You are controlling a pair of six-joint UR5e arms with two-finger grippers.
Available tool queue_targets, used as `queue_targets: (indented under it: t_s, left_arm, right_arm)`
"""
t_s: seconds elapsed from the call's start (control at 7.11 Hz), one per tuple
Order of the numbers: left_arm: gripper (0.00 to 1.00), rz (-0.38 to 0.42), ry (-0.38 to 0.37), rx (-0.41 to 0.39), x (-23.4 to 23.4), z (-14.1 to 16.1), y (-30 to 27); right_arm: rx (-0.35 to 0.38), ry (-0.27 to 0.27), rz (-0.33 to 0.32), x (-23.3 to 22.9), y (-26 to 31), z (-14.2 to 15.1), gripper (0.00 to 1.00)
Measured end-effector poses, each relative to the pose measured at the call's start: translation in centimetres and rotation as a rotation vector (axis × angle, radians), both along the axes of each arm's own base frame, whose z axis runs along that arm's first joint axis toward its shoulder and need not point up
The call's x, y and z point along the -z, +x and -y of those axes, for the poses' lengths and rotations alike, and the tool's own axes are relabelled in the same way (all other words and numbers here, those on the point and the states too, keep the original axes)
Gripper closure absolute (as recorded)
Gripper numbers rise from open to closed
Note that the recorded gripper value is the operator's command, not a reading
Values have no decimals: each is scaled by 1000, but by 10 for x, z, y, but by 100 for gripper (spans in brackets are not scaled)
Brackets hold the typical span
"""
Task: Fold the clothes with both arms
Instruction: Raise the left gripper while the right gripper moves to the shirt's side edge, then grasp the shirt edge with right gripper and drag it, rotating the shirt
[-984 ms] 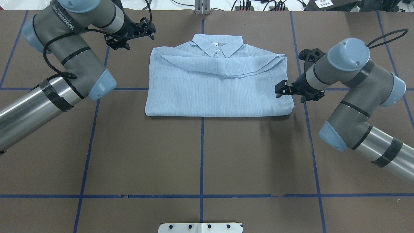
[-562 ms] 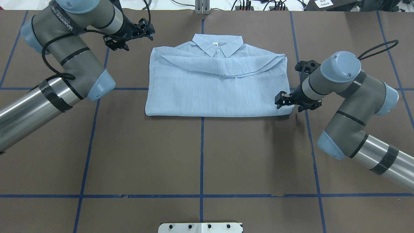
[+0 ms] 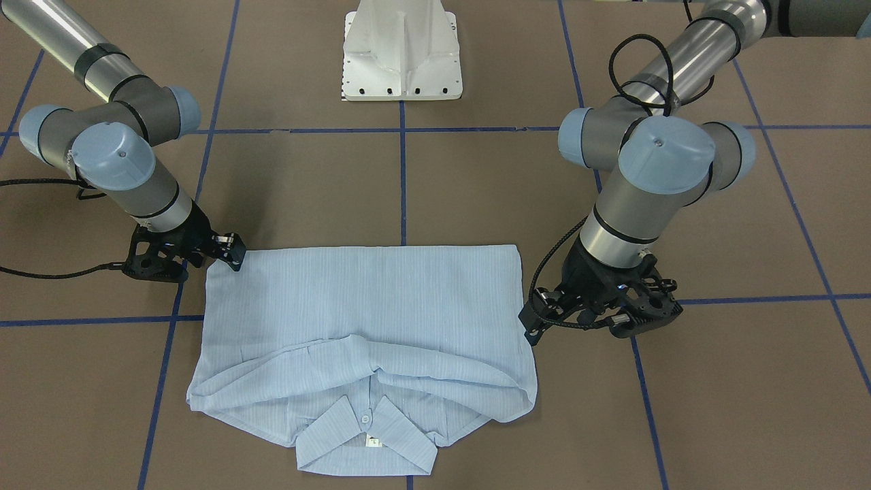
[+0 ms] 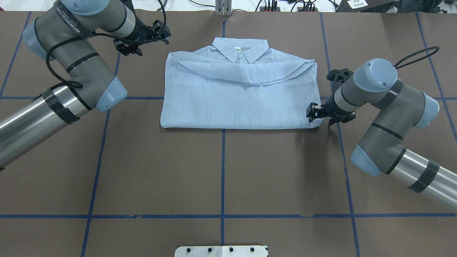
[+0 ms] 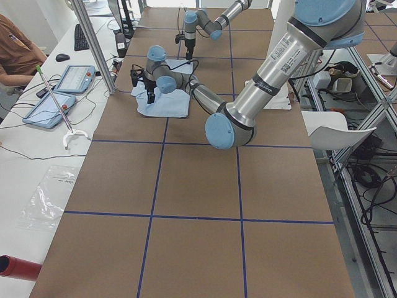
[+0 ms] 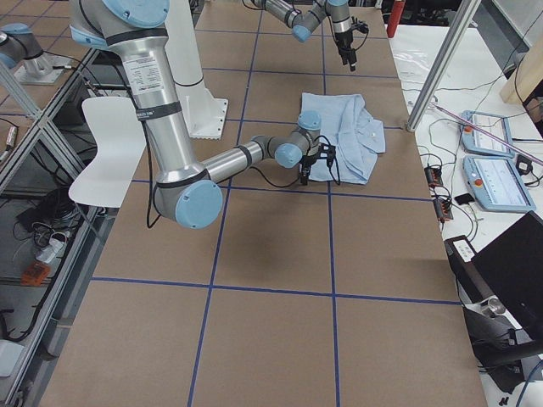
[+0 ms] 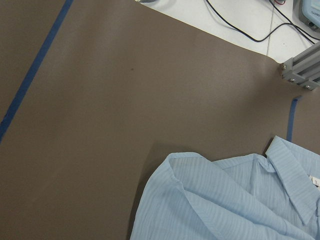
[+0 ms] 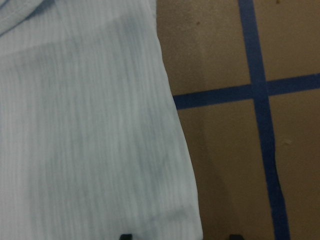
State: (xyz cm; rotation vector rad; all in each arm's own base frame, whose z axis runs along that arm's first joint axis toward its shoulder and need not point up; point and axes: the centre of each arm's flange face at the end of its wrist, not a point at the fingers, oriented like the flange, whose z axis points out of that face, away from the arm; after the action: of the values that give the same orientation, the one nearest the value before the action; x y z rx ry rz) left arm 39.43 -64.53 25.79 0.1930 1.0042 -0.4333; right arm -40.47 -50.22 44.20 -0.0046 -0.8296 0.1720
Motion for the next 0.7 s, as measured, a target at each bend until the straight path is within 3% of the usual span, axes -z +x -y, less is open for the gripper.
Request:
queue_targets:
  t_s: [0.42, 0.7]
  left_arm:
    - [2, 8, -7, 1, -10, -1, -1]
    - [3, 9, -12, 5, -14, -3, -3]
  right_arm:
    - [11, 8, 19, 9, 3, -2, 100]
    - [26, 5, 46, 18, 22, -20, 100]
